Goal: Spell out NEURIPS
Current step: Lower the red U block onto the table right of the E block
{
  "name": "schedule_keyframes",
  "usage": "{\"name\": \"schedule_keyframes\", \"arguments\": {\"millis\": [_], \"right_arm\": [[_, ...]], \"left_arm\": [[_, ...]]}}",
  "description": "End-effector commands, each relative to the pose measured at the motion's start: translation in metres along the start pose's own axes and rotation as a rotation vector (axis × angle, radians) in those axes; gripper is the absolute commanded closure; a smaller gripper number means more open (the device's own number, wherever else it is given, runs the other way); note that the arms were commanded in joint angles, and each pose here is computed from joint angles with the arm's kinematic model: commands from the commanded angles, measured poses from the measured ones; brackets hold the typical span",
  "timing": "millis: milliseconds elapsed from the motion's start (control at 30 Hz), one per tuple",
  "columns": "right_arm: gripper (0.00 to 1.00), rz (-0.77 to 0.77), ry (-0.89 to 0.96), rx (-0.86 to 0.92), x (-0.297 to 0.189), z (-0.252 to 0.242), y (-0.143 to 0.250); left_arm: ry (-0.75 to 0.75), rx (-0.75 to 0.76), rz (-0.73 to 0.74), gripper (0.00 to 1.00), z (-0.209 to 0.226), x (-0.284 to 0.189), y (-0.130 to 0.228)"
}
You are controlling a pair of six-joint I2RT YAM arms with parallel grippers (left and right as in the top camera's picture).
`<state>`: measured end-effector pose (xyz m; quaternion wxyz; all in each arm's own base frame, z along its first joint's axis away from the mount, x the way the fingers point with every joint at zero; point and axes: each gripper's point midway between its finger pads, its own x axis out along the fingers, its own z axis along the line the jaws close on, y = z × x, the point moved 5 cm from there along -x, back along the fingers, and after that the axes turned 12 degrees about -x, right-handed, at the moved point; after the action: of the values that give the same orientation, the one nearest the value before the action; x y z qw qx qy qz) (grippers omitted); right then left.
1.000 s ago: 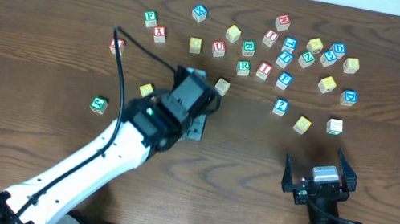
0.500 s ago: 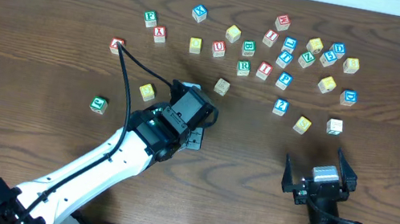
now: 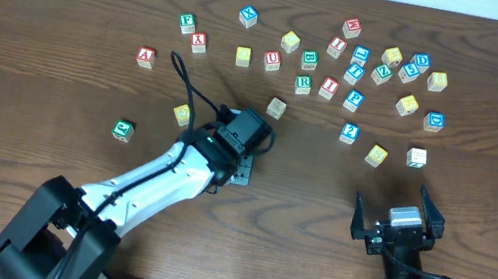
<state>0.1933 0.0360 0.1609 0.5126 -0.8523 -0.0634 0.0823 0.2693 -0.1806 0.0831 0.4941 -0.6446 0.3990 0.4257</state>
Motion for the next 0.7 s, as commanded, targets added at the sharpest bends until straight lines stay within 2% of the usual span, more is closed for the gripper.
{"name": "schedule_keyframes", "arguments": {"millis": [0,667], "right_arm": [[0.01,0.01,0.018,0.015,-0.0002,-0.0026,0.0023],[0.01,0.01,0.017,0.015,-0.0002,-0.0026,0.0024]], "left_arm": [[0.009,0.01,0.004,0.68,0.0061,0.0005,-0.0082],[0.052,0.016,0.05,0.7,0.0112,0.0013,-0.0119]]}}
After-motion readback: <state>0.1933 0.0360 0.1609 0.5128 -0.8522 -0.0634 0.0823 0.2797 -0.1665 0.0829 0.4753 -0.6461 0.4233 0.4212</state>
